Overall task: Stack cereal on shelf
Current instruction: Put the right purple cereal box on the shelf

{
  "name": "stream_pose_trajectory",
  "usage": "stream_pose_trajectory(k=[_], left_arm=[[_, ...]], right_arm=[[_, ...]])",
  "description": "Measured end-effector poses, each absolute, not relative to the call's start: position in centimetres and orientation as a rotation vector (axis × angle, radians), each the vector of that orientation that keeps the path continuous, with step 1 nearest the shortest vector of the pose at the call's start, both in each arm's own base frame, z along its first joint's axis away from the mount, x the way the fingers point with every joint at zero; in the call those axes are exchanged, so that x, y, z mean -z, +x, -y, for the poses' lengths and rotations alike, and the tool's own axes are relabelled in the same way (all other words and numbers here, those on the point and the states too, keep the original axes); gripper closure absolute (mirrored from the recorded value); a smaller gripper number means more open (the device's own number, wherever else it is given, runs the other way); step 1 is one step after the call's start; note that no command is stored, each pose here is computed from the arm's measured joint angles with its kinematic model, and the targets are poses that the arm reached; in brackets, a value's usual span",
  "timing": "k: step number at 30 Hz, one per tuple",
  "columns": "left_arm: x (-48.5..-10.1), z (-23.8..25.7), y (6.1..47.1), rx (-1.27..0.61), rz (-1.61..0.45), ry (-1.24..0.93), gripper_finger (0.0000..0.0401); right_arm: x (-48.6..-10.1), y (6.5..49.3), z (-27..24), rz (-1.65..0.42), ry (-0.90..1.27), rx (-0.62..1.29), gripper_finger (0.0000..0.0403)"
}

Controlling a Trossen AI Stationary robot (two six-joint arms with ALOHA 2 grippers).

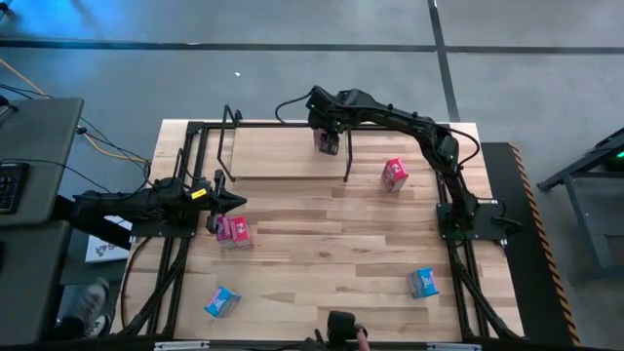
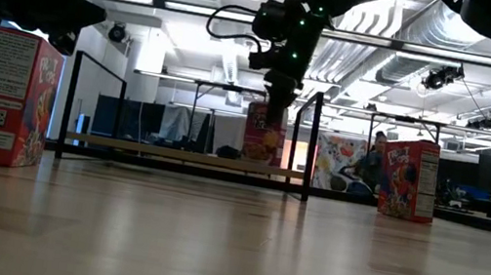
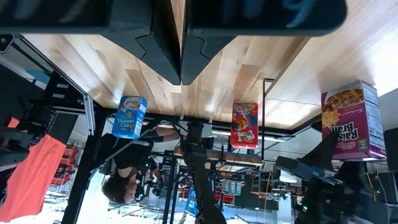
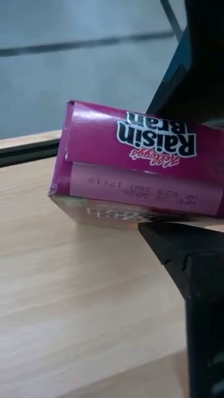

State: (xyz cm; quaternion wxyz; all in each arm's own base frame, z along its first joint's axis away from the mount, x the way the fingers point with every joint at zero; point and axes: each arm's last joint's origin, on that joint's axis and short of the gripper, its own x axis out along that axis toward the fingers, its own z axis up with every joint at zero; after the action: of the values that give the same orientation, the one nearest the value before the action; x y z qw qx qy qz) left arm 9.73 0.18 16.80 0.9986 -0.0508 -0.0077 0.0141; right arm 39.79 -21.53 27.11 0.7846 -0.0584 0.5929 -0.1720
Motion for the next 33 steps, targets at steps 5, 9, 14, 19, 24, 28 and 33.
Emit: stream_pose_trajectory(k=[5,9,14,19,24,28,33], left_arm=[[-16.8,-0.2,9.7,-0.028,0.016,-0.101,0.0396],[-16.8,-0.2,9.7,-0.027,0.016,-0.102,0.0396],[-16.8,-0.2,9.7,-0.028,0.016,-0.102,0.0396],[-16.8,-0.2,9.7,-0.028,0.016,-0.101,0.0396],[-16.8,-0.2,9.7,-0.028,0.016,-0.102,0.0396],[-16.8,-0.2,9.7,-0.028,0.016,-0.101,0.0396],[-16.8,-0.2,9.7,-0.028,0.016,-0.101,0.0396]], right_arm=[[-27.1,39.7,21.6,-1.322,-0.294,0.263,0.0194],[-27.2,39.7,21.7,-1.346,-0.379,0.266,0.0194],[-27.2,39.7,21.8,-1.358,-0.392,0.288,0.0194],[-27.2,39.7,21.7,-1.352,-0.360,0.289,0.0194],[-27.2,39.6,21.6,-1.341,-0.328,0.265,0.0194],[-28.0,39.4,21.4,-1.320,-0.317,0.275,0.0194],[-28.8,39.0,21.2,-1.311,-0.321,0.282,0.0194]])
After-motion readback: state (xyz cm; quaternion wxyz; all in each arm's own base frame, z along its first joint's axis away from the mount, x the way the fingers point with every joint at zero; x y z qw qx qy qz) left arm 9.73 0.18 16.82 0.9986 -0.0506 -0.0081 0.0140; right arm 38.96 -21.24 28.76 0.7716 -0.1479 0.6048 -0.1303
